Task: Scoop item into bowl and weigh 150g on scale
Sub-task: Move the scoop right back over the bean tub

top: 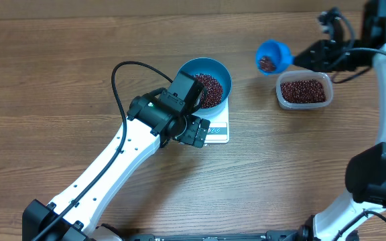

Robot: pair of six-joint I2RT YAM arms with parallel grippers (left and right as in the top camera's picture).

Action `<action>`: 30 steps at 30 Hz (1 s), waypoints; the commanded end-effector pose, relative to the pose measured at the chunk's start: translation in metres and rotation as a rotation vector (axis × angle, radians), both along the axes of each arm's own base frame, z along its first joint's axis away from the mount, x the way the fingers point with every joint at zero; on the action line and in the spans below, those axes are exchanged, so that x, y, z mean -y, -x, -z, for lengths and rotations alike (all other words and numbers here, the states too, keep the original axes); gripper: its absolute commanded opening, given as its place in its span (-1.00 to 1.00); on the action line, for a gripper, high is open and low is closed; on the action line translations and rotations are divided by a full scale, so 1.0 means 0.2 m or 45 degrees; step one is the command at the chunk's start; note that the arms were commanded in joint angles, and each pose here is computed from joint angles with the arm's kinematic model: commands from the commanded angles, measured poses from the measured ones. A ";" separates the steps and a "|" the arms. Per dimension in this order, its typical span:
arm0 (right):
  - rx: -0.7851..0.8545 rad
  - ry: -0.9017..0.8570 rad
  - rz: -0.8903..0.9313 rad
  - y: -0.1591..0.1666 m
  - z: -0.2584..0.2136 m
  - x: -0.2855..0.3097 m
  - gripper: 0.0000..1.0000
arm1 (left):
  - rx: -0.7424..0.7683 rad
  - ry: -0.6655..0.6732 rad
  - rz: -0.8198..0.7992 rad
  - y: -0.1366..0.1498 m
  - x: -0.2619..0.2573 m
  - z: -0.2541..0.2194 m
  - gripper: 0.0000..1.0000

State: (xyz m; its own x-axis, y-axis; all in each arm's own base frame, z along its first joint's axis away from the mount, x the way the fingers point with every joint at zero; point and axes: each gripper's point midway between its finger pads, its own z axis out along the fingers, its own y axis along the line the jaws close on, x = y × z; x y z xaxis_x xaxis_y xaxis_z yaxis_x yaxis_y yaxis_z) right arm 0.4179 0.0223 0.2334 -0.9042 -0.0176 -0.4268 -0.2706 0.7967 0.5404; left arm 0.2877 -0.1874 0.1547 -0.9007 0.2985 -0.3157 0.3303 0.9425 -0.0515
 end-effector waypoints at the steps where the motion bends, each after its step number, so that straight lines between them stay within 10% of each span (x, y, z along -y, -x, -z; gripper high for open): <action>1: 0.059 0.006 0.070 0.04 -0.12 0.11 -0.92 | 0.028 0.031 -0.006 0.00 0.00 -0.05 0.99; 30: -0.083 0.756 0.543 0.18 -0.15 0.43 -0.92 | 0.028 0.031 -0.006 0.00 0.00 -0.05 0.99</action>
